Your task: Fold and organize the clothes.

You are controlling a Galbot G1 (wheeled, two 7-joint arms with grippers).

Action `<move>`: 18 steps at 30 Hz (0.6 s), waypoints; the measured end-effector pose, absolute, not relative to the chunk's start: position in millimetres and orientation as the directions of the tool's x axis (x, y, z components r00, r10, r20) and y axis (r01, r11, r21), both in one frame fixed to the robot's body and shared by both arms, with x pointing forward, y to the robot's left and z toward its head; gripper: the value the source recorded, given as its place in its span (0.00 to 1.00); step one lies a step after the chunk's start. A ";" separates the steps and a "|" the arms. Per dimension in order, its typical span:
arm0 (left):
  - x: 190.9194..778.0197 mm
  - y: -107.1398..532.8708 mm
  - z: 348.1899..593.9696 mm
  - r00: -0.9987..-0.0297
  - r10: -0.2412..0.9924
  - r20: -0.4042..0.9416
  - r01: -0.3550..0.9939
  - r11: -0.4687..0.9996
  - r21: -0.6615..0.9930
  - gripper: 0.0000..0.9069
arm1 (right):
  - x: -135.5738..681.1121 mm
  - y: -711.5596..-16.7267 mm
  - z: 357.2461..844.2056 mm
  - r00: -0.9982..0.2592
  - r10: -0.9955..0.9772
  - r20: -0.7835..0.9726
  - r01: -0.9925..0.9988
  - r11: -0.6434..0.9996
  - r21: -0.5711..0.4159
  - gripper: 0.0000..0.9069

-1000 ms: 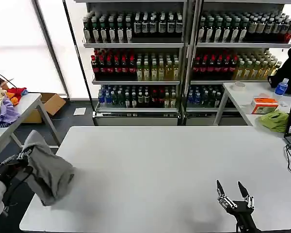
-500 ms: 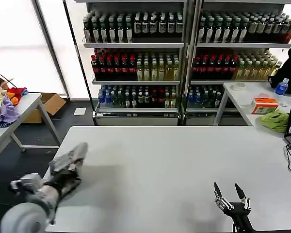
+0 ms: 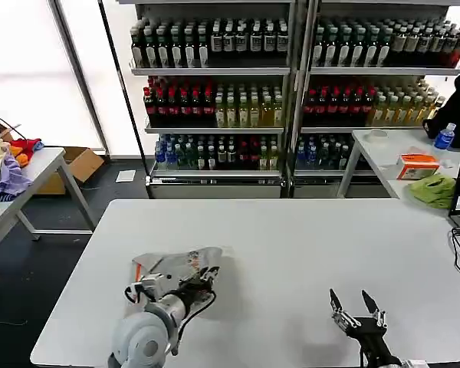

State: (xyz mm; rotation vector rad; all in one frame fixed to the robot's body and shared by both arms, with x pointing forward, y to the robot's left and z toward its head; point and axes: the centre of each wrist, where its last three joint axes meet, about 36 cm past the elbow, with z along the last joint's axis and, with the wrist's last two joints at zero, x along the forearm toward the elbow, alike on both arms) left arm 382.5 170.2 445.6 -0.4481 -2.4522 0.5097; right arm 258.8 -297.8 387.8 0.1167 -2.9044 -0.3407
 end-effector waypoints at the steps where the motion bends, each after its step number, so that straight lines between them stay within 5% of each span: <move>1: 382.8 168.6 448.3 -0.770 0.431 0.470 0.204 0.865 -0.459 1.00 | 263.9 -295.6 389.7 -0.970 -0.117 0.213 -0.062 0.967 0.249 1.00; 18: 352.8 226.4 513.2 -0.864 0.386 0.323 0.203 0.855 -0.478 1.00 | 357.4 -192.8 413.9 -0.837 -0.445 0.320 -0.265 0.840 0.474 1.00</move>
